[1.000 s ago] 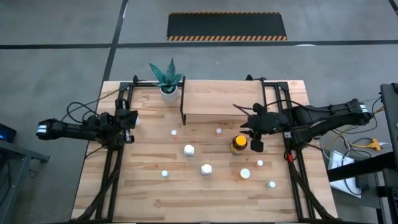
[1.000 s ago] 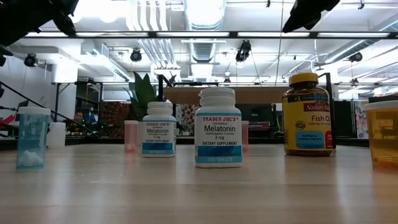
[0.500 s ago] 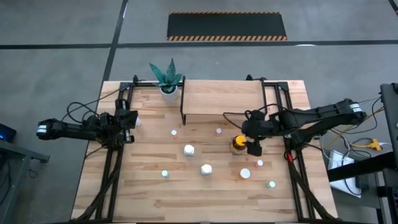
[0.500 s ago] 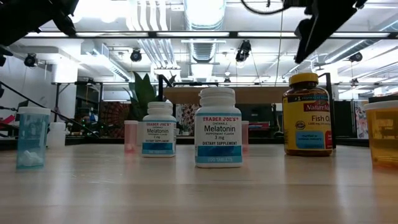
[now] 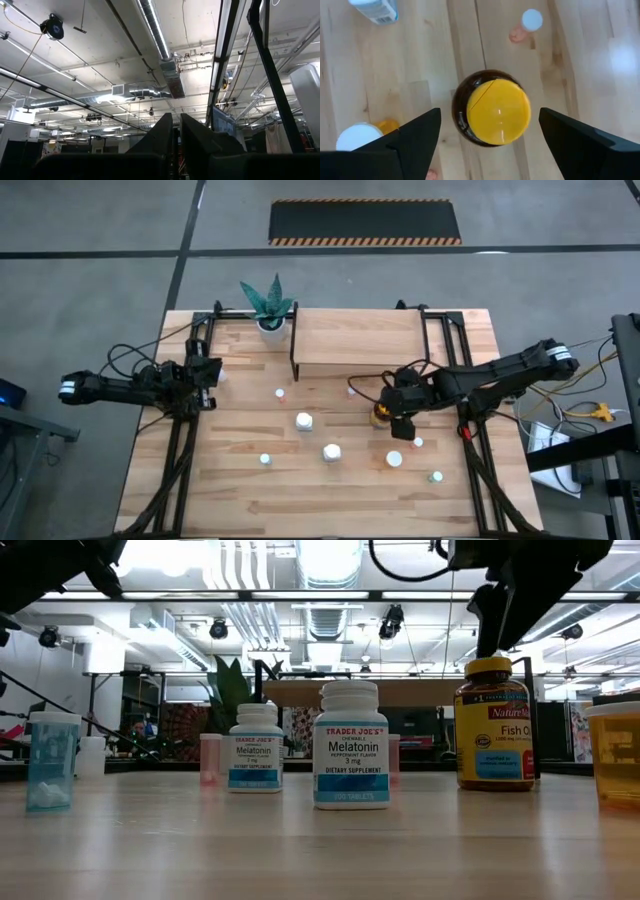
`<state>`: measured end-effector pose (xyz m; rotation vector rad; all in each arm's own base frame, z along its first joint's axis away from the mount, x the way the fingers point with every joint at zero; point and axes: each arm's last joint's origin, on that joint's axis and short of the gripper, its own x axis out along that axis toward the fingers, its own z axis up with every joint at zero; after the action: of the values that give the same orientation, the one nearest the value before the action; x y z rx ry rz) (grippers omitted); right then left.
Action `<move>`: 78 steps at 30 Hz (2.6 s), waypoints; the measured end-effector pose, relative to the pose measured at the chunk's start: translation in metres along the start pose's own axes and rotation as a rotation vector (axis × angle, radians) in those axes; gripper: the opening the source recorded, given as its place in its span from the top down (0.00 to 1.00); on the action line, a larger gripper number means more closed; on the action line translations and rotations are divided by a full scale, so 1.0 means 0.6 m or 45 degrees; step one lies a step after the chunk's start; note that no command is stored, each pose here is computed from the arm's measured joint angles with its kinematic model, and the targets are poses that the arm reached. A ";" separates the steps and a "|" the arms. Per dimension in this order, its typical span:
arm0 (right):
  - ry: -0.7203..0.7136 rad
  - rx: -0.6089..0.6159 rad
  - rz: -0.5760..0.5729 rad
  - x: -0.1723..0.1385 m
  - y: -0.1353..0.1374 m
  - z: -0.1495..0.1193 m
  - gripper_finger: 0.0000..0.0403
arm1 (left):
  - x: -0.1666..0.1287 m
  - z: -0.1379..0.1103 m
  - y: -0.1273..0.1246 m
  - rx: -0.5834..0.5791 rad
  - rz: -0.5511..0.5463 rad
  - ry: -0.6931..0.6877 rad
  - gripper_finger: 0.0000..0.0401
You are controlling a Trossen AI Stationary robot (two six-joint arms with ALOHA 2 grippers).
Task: Pick and place medicine bottles onto shelf by color
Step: Put the yellow medicine bottle on the shelf
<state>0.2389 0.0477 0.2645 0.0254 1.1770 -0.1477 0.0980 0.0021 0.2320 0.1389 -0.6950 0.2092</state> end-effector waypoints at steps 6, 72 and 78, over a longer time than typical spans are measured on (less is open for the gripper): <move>0.039 0.010 -0.062 0.020 0.003 0.004 0.19 | 0.000 0.000 0.000 0.000 0.000 0.000 0.95; -0.155 0.443 -0.129 -0.127 -0.268 0.259 0.46 | -0.001 -0.001 0.000 0.001 0.000 0.002 0.95; -0.084 0.379 -0.109 -0.108 -0.288 0.269 0.46 | -0.001 -0.001 0.000 0.001 0.000 0.002 0.95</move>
<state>0.3407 -0.1322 0.3961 0.2310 1.0828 -0.3955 0.0980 0.0022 0.2314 0.1393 -0.6931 0.2091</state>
